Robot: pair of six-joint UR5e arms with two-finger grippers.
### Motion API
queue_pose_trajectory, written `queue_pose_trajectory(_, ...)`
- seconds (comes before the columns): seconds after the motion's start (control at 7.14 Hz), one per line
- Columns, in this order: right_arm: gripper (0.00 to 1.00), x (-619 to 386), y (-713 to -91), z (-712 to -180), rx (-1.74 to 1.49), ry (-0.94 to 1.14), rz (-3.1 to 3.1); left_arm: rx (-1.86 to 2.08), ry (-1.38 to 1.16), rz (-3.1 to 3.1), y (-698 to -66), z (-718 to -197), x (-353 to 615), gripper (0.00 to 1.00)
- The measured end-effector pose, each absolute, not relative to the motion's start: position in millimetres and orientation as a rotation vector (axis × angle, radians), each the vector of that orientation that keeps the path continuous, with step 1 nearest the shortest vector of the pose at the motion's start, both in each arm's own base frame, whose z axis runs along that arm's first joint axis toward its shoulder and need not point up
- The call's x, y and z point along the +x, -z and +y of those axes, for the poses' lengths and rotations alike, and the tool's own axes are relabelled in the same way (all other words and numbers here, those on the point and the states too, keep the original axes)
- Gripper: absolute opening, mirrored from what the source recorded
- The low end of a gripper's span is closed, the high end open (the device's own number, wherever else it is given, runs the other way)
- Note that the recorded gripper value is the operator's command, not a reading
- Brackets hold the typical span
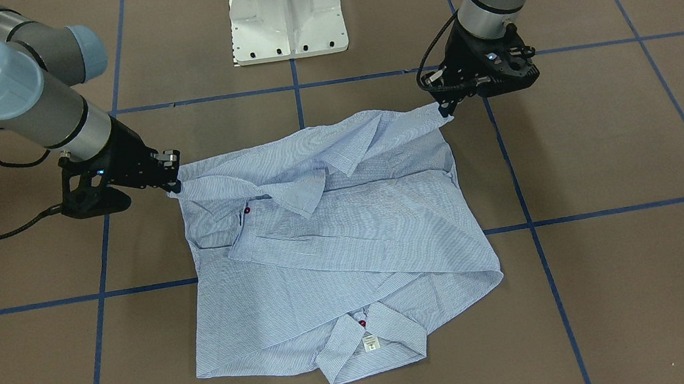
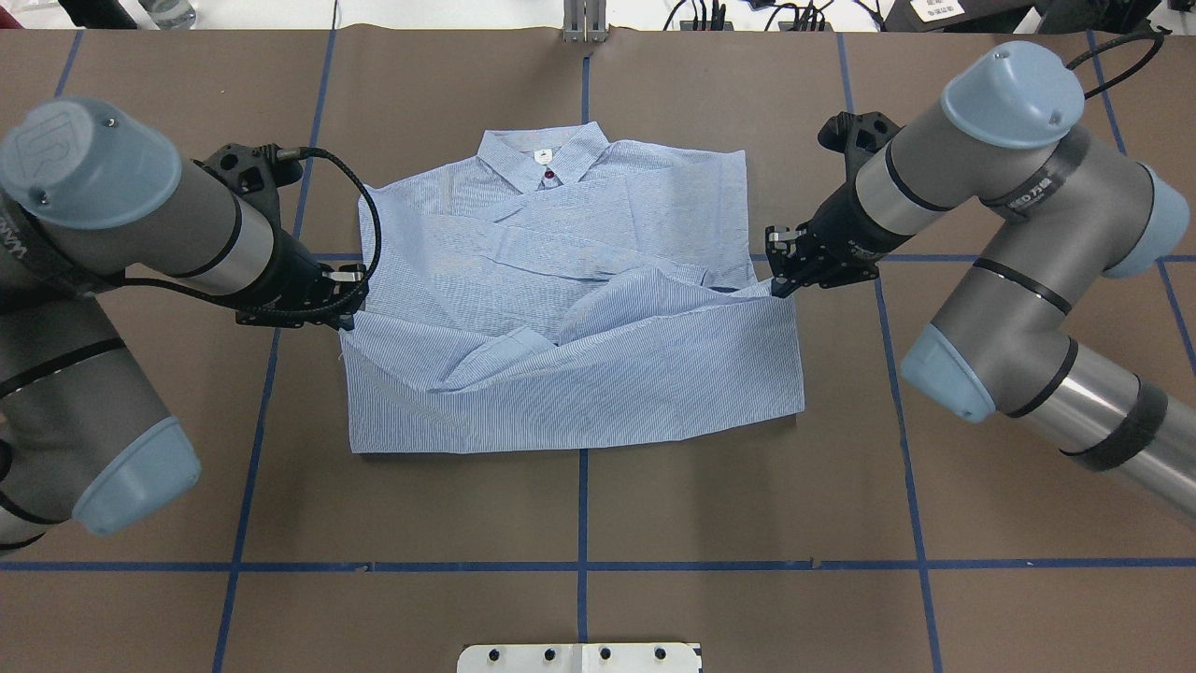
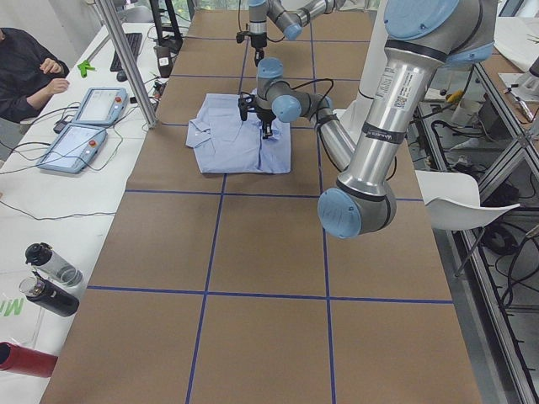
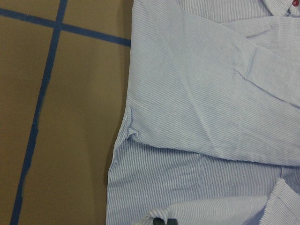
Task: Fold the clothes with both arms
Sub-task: 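Lift the hem with both grippers and fold it toward the collar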
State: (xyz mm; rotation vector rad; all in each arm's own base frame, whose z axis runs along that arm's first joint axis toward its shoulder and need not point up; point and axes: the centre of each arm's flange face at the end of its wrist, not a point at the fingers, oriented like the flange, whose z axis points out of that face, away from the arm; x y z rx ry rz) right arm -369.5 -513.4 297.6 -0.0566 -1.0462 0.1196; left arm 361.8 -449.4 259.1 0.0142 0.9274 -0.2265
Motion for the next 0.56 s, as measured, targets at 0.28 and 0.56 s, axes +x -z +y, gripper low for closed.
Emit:
queue_pose_trajectory(0.28,0.00,-379.0,-279.9,-555.9,-0.042,-0.150,-1.043,0.050,0.237,0.921,-262.6,-492.7,365.6,0.00)
queue_pose_trajectory(0.56,0.00,-381.7,-275.1,-587.6,-0.022,-0.172,-1.048,0.080,0.236,0.926,-285.2,-531.9,361.1,0.00)
